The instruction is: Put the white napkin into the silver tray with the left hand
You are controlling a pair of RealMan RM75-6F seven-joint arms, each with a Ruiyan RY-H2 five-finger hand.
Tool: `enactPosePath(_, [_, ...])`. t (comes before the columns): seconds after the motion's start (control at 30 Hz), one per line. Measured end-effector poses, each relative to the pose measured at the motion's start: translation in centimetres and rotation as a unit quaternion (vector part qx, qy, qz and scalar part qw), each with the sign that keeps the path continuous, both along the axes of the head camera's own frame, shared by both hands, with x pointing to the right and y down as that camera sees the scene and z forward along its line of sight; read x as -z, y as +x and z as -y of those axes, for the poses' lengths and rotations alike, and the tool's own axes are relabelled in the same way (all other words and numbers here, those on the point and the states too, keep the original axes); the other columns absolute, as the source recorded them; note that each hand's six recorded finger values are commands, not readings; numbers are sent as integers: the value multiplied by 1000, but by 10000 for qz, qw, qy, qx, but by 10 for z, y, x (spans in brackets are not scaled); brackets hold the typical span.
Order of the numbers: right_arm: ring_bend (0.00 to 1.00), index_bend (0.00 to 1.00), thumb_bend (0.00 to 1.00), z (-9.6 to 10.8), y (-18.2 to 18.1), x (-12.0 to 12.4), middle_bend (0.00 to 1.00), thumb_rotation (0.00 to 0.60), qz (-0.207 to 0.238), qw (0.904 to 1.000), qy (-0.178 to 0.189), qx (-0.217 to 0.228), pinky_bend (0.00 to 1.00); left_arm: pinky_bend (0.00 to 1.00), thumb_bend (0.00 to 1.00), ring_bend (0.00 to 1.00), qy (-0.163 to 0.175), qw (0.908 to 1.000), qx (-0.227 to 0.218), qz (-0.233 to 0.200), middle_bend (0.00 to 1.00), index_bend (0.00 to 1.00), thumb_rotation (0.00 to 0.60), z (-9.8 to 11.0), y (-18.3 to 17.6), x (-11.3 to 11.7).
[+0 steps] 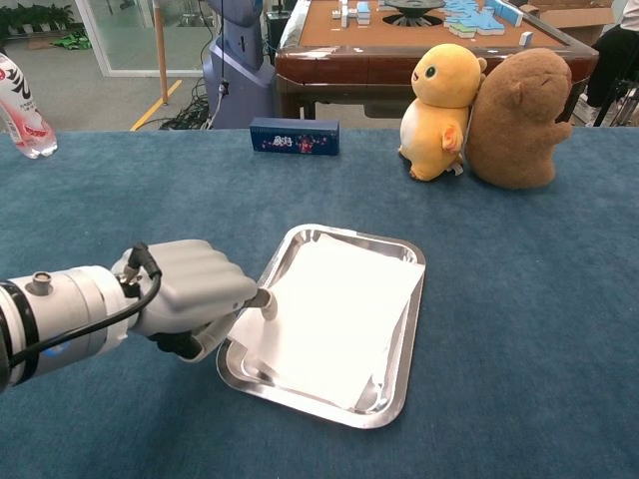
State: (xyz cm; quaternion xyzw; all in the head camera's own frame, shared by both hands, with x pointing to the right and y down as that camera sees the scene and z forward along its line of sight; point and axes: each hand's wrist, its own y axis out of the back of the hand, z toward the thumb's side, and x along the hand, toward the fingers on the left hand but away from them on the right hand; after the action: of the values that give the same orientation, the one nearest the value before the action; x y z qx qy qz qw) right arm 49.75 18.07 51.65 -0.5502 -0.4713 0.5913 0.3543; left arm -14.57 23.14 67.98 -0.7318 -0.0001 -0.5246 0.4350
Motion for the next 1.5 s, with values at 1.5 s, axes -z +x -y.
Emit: enactPosePath(1.5, [158,332,393,0,1,0,313,600,6,10000,3,-8,296,686,809,573,-169,9997,-159,-84,832,218,600,-17,12,7])
